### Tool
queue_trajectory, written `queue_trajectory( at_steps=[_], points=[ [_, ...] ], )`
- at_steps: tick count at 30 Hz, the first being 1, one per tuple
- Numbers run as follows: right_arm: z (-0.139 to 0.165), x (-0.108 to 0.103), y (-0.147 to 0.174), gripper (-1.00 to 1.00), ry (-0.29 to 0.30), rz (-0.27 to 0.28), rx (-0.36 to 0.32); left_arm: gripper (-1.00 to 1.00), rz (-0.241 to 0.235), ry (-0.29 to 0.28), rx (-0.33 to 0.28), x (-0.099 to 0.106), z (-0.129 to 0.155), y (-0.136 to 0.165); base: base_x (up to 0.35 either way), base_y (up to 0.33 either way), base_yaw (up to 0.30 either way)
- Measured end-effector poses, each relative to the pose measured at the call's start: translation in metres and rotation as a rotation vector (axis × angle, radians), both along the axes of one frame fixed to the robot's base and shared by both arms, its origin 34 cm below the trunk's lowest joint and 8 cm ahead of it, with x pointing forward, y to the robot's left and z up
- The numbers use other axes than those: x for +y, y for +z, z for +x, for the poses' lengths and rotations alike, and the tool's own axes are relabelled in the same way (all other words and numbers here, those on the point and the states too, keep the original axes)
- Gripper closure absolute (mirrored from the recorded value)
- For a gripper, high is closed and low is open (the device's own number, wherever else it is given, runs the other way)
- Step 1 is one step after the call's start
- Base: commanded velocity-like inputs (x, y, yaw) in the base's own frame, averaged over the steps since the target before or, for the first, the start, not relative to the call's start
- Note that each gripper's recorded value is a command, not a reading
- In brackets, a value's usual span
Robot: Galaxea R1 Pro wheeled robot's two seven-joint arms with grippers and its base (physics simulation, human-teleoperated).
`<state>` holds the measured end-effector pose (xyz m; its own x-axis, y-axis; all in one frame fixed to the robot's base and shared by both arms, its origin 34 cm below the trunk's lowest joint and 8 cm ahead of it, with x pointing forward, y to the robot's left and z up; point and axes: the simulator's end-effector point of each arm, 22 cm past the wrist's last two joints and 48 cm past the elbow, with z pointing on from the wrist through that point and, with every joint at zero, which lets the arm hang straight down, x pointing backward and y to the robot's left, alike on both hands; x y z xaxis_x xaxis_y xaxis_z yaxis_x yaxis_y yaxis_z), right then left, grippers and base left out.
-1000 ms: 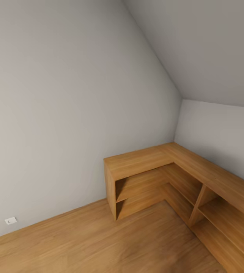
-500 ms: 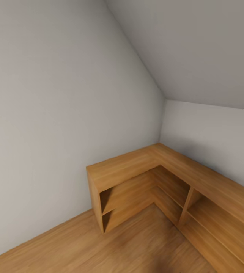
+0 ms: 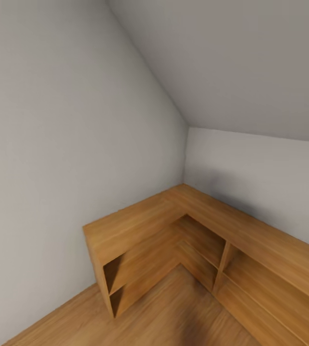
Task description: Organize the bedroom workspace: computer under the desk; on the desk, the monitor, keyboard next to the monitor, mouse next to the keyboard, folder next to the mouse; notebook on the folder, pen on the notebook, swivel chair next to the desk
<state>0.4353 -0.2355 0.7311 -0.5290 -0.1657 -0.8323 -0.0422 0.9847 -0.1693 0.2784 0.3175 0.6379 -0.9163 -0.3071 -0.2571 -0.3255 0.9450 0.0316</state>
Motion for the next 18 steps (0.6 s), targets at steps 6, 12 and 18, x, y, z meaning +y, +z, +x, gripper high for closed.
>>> queue_trajectory(
  at_steps=[6, 12, 18],
  points=[
    [-0.001, 0.0, -0.002, -1.0, 0.001, -0.004, 0.013, -1.0, -0.001, -0.005, -0.026, -0.005, 0.006, 0.001, 0.331, 0.0, -0.269],
    [-0.002, 0.001, -0.003, -1.0, 0.003, -0.002, 0.015, -1.0, 0.02, -0.001, -0.116, -0.005, 0.024, 0.007, 0.242, 0.0, -0.275],
    [-0.002, 0.003, -0.003, -1.0, 0.005, 0.0, 0.016, -1.0, 0.055, 0.01, -0.208, 0.001, 0.036, 0.014, 0.051, 0.0, -0.293]
  ],
)
